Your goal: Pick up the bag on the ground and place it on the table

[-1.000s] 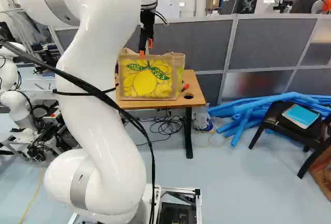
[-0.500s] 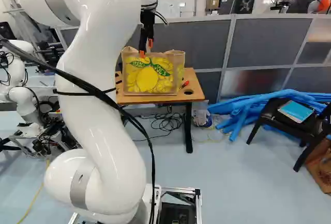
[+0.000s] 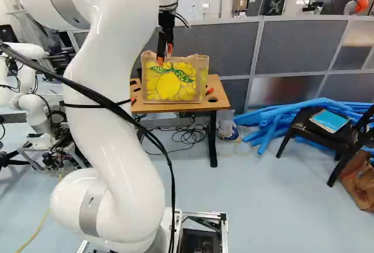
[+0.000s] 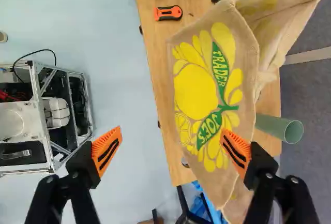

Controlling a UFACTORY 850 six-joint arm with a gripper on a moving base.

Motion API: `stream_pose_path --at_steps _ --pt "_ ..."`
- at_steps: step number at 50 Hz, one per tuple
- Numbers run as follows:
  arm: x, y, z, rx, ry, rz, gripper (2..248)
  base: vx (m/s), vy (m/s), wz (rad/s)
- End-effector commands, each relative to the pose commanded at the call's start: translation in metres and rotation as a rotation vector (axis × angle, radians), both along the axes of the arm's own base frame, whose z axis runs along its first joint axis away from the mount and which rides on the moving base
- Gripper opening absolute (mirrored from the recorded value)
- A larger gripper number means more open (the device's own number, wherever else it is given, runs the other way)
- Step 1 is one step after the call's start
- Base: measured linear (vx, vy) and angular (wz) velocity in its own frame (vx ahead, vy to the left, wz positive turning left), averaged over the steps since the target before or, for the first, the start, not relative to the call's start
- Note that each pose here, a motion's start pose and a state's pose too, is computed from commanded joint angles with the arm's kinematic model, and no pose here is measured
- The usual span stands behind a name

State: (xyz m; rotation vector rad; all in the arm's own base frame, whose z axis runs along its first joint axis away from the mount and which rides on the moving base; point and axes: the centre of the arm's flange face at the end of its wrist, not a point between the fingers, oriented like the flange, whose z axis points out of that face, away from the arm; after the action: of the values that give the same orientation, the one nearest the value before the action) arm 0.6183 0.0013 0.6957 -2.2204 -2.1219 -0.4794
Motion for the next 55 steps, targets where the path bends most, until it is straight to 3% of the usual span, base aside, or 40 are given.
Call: stream_pose_path --at_steps 26,55 --pt "0.0 0.0 0.0 0.0 0.0 0.0 247 -0.111 -0.003 0.001" --pt "-0.0018 -0.0003 -0.0061 -0.001 -0.011 -0.036 247 0.001 0.0 0.0"
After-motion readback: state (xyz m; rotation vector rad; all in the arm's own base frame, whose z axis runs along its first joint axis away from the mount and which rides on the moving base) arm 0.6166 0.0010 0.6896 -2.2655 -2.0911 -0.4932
